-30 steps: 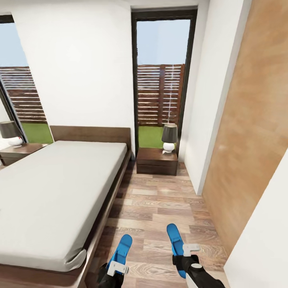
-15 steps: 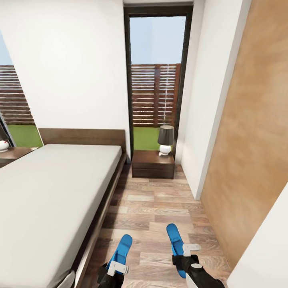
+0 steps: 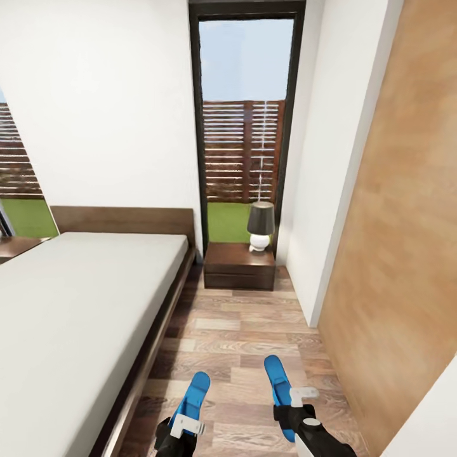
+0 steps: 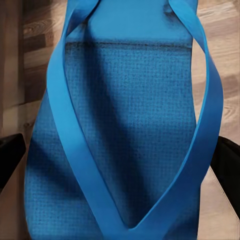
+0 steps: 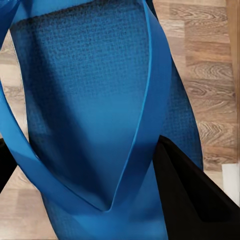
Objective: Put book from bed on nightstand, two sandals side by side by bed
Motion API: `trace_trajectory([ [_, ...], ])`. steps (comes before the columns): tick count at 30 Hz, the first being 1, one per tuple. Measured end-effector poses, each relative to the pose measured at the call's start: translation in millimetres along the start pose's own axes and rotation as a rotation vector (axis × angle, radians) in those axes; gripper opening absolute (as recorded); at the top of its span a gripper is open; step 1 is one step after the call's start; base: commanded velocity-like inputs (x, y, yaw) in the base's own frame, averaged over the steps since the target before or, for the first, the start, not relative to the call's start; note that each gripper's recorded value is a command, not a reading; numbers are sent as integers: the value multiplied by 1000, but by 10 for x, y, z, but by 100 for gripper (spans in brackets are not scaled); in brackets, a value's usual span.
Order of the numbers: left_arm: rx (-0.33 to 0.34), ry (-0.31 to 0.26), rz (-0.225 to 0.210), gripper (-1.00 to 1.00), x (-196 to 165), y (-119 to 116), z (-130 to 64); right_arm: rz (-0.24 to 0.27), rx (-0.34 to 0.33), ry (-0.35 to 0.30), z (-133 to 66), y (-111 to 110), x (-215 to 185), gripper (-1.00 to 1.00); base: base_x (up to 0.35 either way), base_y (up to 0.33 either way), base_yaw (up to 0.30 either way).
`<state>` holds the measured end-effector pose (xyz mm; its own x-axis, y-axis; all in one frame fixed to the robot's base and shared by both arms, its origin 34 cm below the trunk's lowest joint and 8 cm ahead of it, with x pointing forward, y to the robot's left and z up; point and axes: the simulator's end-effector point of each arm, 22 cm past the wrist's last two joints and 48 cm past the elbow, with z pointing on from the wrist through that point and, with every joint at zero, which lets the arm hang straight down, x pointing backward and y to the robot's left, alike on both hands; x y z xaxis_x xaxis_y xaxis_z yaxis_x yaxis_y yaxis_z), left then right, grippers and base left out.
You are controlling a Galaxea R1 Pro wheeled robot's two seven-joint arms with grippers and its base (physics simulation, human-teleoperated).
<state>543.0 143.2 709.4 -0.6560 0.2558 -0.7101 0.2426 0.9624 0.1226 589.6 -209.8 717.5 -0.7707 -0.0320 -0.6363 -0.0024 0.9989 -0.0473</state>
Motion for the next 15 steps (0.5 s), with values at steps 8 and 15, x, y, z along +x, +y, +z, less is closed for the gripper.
trace_trajectory([
  [8, 0, 0, -1, -100, 1, 1, 0, 0, 0, 0, 0, 0, 0, -100, 300, -162, 0],
  [15, 0, 0, -1, -100, 0, -3, 0, -2, 0, 9, 0, 2, 44, -100, 300, -150, 0],
])
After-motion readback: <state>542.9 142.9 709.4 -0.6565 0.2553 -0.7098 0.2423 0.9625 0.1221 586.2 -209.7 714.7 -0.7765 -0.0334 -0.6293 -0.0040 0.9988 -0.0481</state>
